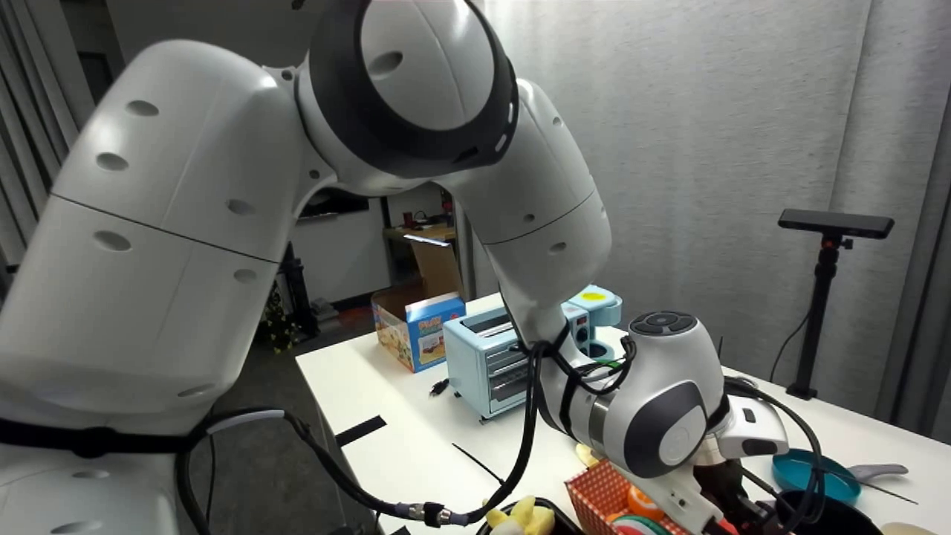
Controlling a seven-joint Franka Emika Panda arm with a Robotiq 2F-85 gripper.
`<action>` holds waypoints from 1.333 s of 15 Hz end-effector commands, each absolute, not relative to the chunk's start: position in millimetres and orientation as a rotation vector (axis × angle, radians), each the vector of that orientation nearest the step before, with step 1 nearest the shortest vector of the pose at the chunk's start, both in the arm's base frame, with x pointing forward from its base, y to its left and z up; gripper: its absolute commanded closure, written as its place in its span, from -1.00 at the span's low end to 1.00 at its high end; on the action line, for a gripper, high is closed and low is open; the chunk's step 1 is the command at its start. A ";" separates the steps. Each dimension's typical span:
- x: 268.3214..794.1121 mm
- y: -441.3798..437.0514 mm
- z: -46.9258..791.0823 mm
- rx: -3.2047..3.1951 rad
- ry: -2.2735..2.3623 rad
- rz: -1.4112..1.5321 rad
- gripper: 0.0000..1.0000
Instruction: Place the banana toy and orange toy on the black tray
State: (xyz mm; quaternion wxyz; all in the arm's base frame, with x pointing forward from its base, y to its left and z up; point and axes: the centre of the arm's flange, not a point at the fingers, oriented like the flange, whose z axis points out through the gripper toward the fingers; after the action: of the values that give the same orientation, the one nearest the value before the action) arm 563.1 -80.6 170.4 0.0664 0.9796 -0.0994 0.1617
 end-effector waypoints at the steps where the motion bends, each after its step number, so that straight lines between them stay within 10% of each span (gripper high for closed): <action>1: 573.6 -86.0 172.6 2.941 -0.372 0.461 0.19; 7: 560.8 -82.5 187.8 2.940 -0.383 0.457 0.97; 20: 487.4 -20.9 259.8 3.028 -0.168 0.529 0.93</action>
State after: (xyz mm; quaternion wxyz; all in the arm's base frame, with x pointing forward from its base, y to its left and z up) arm 519.5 -26.7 229.5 0.0381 0.9827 -0.0653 0.1691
